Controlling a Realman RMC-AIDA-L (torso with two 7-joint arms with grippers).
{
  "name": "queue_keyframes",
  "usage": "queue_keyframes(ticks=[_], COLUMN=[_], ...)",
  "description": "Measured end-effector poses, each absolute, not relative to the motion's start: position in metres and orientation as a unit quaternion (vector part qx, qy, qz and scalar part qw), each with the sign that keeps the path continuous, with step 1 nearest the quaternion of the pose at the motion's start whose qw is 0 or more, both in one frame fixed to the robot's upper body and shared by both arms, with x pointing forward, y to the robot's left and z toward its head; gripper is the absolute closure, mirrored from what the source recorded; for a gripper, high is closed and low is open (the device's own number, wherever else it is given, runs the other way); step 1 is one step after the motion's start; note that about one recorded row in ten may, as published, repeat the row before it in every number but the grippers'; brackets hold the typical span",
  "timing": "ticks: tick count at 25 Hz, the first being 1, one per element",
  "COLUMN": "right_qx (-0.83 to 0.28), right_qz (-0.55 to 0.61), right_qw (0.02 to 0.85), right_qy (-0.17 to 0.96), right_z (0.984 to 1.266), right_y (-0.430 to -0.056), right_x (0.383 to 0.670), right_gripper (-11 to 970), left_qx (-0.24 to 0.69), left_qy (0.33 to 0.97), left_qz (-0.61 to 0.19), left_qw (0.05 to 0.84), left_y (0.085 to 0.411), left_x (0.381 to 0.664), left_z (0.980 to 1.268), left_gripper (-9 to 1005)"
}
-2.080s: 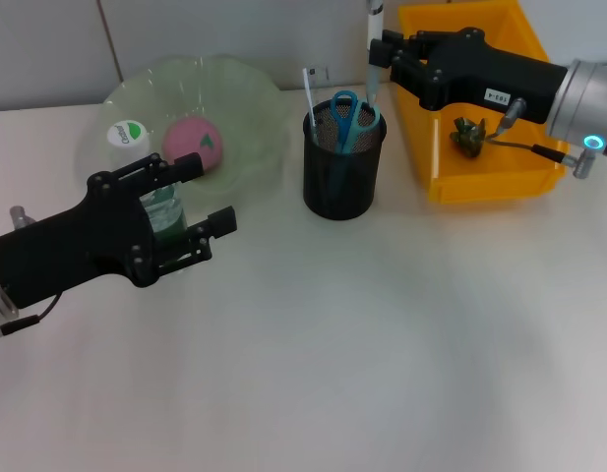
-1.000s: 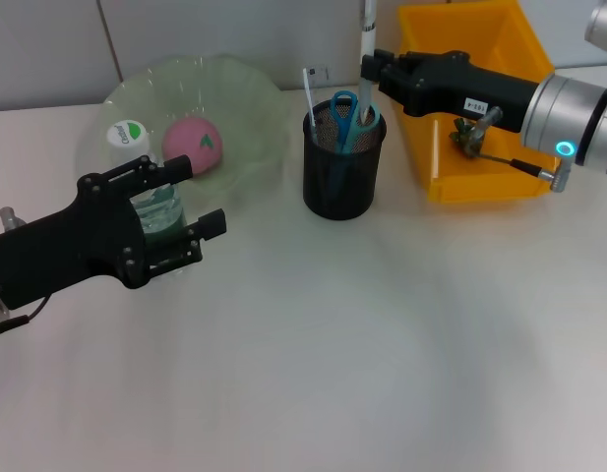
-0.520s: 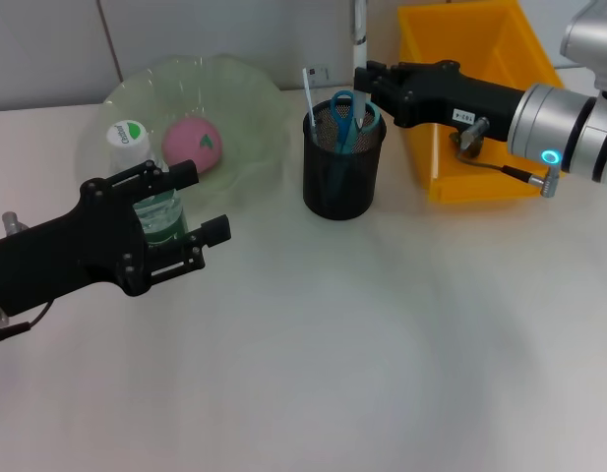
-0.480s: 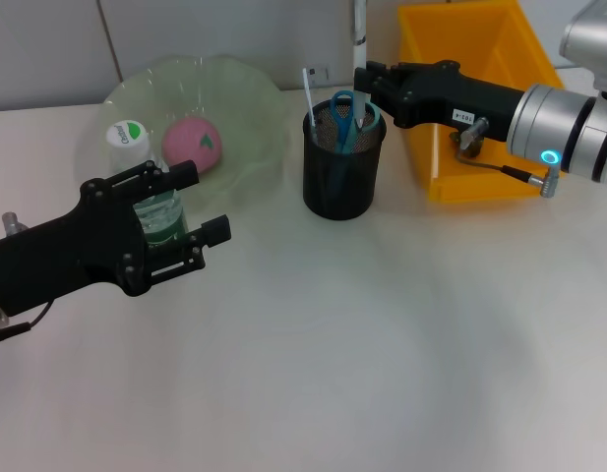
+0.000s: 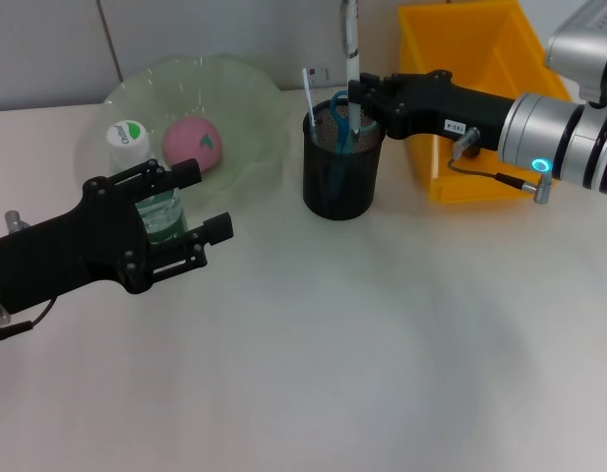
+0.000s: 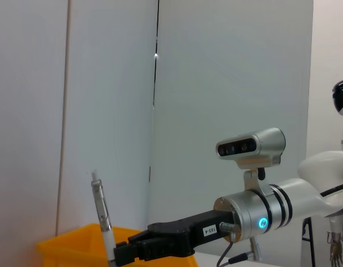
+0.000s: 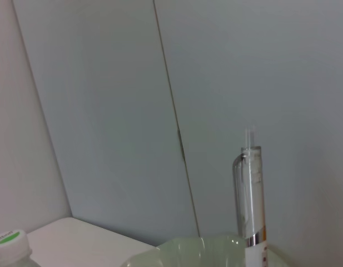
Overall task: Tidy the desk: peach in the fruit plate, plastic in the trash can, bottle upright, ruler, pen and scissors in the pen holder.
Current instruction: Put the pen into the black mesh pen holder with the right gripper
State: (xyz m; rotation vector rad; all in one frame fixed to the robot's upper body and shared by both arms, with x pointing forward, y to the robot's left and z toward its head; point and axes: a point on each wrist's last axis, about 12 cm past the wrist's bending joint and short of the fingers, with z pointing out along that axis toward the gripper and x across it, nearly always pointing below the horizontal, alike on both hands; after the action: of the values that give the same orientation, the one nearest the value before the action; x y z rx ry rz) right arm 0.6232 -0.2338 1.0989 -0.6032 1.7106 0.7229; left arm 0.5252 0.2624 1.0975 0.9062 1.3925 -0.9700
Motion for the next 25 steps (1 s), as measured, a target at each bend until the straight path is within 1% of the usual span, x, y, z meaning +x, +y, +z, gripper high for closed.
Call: queue_keyframes(ticks=[21, 25], right_qx=[-0.27, -0.266], right_qz=[0.285, 0.293], right_qw=[0.542, 0.546], right_qy=[0.743, 0.739], right_z=[1.094, 1.096], right_y=[-0.223, -0.222], right_x=[0.629, 0.629], right_gripper=[790, 640], left_qx=[0.389, 0.389], left_qy=[0.589, 0.589], left_qz=[-0.413, -0.411], left_qw=[0.576, 0.577], left_y=[0.269, 0.271], left_x=[0.52, 0.519], left_z=[1.1, 1.1], left_gripper=[267, 267])
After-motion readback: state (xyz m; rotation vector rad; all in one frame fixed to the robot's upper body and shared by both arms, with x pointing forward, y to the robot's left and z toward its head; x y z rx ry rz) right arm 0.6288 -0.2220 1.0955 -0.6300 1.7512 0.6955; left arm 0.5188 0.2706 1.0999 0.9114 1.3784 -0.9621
